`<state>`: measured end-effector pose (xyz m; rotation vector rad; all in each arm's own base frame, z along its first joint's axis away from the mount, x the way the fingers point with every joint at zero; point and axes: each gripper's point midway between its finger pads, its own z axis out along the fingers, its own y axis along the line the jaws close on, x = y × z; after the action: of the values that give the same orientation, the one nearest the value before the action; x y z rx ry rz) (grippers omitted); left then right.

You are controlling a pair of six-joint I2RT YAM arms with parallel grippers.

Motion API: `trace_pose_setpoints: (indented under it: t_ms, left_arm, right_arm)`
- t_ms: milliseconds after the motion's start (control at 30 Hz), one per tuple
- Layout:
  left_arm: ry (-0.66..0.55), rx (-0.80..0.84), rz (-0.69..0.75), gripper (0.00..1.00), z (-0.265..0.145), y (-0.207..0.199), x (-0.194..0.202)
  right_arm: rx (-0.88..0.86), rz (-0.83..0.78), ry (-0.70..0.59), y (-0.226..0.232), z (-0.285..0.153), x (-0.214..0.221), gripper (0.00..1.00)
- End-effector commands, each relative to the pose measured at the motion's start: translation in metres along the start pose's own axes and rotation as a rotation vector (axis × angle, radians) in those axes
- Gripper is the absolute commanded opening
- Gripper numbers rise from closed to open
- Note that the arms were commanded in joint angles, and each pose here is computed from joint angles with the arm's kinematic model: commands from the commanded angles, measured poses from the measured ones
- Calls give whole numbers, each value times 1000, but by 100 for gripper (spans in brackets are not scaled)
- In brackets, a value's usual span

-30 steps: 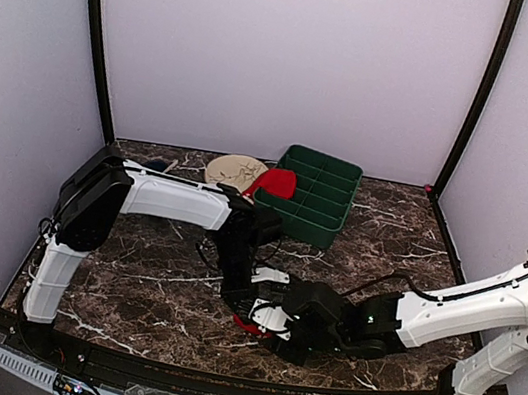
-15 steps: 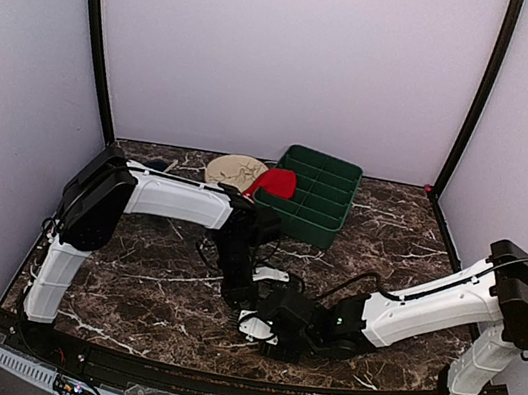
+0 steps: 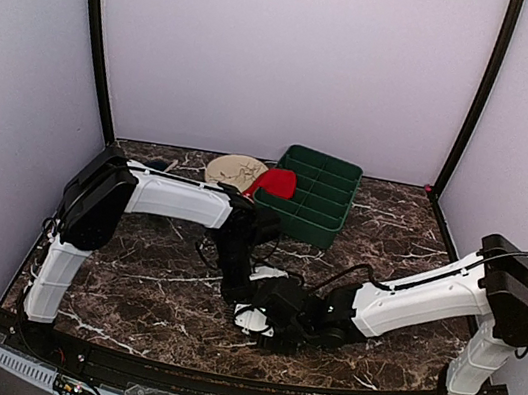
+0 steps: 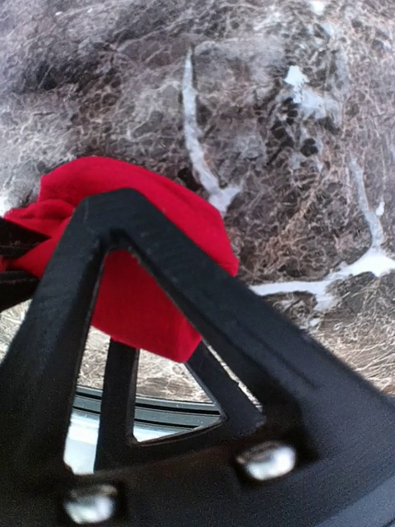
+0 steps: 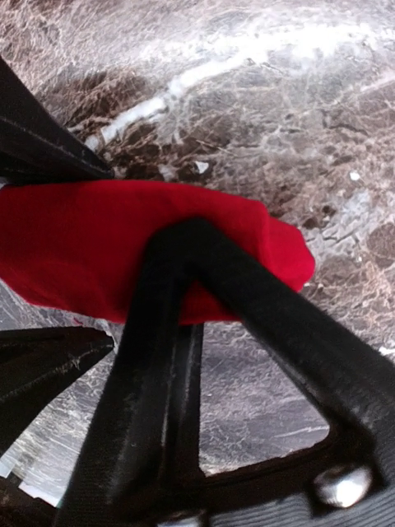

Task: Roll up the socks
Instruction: Pick up the sock from the center of the board.

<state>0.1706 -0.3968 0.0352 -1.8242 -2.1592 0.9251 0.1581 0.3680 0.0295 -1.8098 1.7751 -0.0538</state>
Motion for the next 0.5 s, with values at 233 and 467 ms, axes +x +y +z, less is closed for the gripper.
trace_pose_setpoints:
  t_ms: [233, 467]
  left_arm:
    - [21, 15, 3, 0, 1, -3, 3]
    - [11, 2, -28, 15, -3, 2, 0]
  right_arm:
    - [-138, 22, 62, 5, 13, 8, 36]
    - [-219, 59, 116, 15, 19, 19, 21]
